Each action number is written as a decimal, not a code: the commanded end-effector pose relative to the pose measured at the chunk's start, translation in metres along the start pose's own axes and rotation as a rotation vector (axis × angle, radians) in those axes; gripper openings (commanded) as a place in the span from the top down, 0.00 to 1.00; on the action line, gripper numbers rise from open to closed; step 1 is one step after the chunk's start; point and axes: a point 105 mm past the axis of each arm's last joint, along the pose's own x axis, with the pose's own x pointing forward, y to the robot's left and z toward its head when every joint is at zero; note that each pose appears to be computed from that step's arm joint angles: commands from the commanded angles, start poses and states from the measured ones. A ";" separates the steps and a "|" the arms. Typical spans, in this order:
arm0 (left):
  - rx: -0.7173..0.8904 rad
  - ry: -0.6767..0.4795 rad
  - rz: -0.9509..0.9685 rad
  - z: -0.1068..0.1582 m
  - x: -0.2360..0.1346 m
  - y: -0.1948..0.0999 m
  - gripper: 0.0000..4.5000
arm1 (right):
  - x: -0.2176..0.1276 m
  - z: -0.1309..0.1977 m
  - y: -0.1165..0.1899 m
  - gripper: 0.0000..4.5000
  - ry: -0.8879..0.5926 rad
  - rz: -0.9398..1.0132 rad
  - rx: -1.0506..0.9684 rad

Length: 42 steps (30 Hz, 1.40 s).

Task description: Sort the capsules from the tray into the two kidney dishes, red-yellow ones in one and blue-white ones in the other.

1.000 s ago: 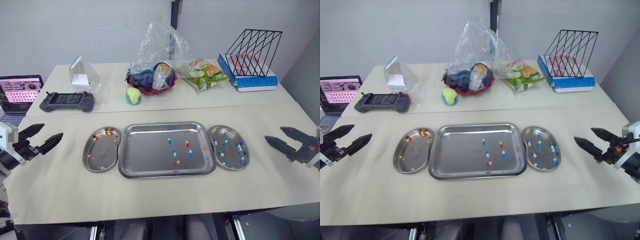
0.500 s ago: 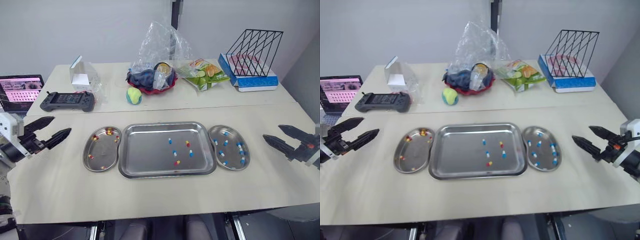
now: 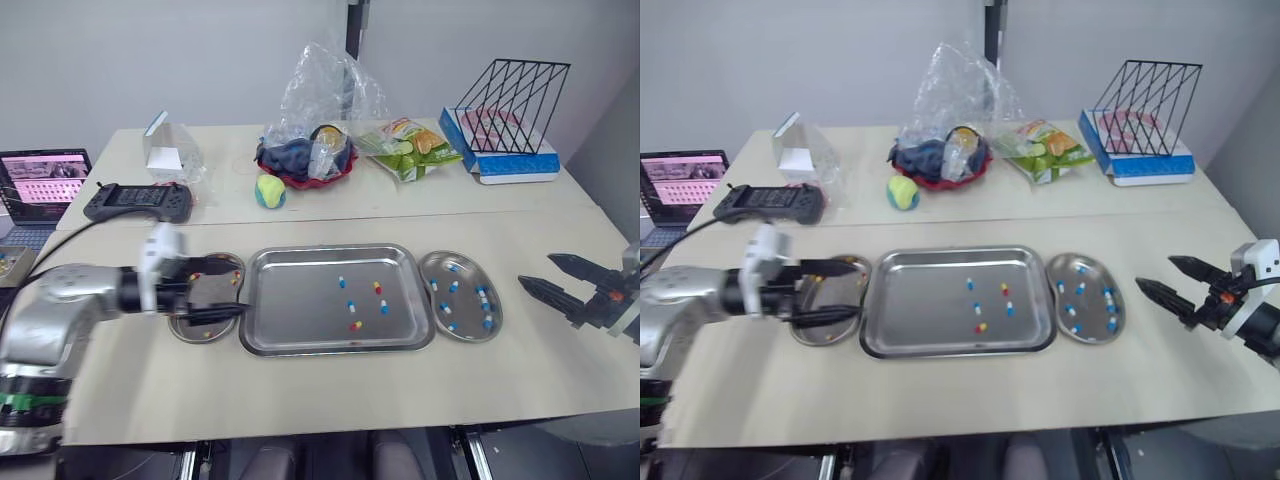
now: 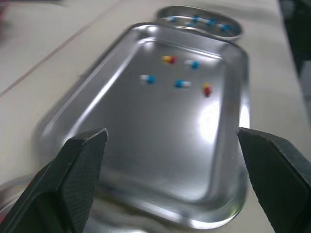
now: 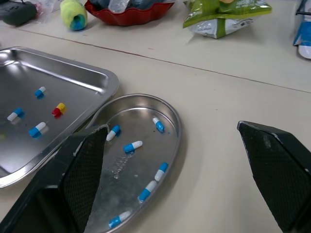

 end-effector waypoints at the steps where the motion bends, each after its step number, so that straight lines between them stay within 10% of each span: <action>1: 0.012 0.000 -0.070 0.006 0.033 -0.012 0.00 | -0.007 0.013 0.001 0.00 -0.042 -0.021 -0.033; 5: 0.006 -0.015 -0.125 0.009 0.056 -0.019 0.00 | -0.011 0.013 0.003 0.00 -0.045 -0.026 -0.016; 12: 0.066 0.035 -0.143 0.002 0.095 -0.019 0.47 | -0.015 0.014 0.003 0.00 -0.055 -0.049 -0.019; 42: -0.072 0.201 -0.066 -0.027 0.140 -0.026 0.47 | -0.025 0.014 0.006 0.00 -0.026 -0.061 -0.014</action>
